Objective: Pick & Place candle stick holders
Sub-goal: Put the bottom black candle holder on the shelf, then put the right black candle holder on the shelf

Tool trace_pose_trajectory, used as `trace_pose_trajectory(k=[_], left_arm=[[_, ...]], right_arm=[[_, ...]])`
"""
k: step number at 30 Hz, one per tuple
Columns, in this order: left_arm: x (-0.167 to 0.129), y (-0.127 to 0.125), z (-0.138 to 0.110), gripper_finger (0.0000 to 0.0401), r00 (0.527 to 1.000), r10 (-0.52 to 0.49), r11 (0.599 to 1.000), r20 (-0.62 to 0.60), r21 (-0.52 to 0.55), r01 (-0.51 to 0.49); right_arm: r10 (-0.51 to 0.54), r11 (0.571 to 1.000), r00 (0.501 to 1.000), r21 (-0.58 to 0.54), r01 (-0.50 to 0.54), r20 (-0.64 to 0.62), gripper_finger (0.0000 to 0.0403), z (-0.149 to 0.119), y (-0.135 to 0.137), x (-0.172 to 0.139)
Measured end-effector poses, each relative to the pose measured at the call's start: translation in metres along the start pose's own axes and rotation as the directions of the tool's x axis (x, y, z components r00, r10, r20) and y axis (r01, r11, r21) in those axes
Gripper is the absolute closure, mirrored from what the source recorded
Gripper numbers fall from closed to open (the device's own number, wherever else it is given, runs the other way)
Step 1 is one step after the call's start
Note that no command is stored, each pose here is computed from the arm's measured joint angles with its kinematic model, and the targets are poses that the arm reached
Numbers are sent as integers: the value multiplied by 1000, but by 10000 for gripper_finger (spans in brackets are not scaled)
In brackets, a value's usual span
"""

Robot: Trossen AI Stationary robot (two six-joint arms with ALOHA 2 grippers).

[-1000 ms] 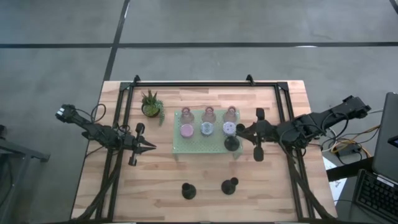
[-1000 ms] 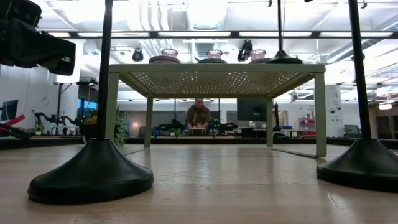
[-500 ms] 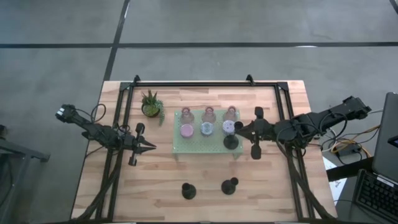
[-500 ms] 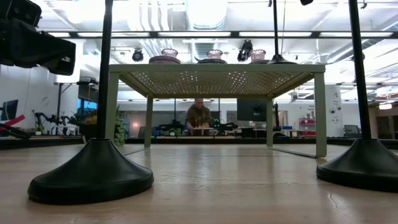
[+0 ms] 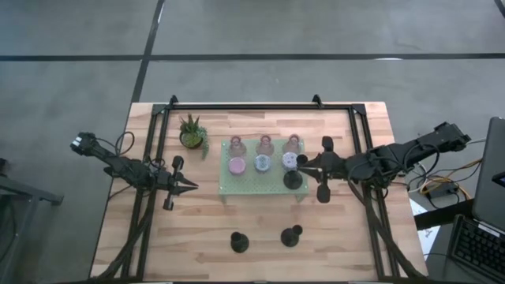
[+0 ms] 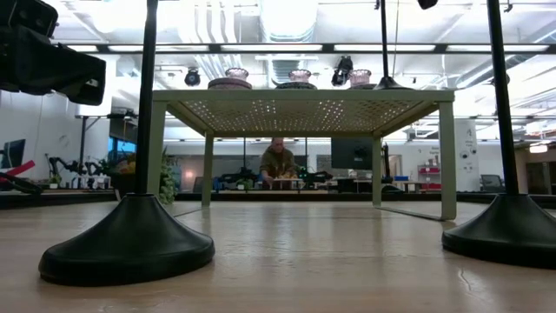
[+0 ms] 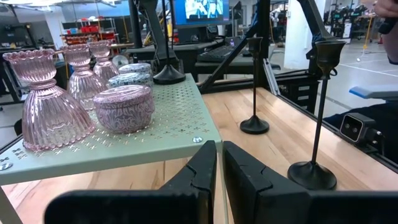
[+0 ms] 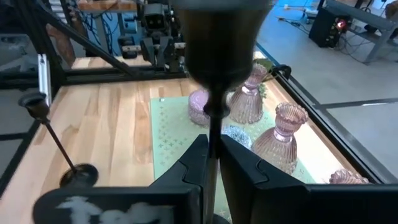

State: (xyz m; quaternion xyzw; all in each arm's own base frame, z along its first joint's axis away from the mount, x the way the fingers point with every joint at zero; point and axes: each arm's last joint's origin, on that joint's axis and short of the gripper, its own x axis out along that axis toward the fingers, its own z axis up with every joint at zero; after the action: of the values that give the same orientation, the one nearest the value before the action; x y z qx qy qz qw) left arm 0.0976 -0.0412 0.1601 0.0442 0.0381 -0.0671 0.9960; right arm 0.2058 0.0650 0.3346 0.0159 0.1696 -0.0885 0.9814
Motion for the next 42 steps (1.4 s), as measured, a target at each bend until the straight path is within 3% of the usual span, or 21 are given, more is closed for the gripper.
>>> trace_pose_trajectory(k=[11,19,30,38,42], left_arm=[[0,0,0,369,1000,0,1000,0,1,0],[0,0,0,369,1000,0,1000,0,0,0],[0,0,0,369,1000,0,1000,0,0,0],[0,0,0,369,1000,0,1000,0,0,0],[0,0,0,369,1000,0,1000,-1,1,0]], right_arm=[[10,1000,1000,13,-11,18,291,2,-1,-4],[114,993,994,24,-114,5,248,9,0,-11],[93,996,994,17,-93,-50,235,5,-2,-12],[65,998,983,27,-61,-171,231,1,-7,-19],[115,992,959,75,-98,-259,230,-7,-3,-24]])
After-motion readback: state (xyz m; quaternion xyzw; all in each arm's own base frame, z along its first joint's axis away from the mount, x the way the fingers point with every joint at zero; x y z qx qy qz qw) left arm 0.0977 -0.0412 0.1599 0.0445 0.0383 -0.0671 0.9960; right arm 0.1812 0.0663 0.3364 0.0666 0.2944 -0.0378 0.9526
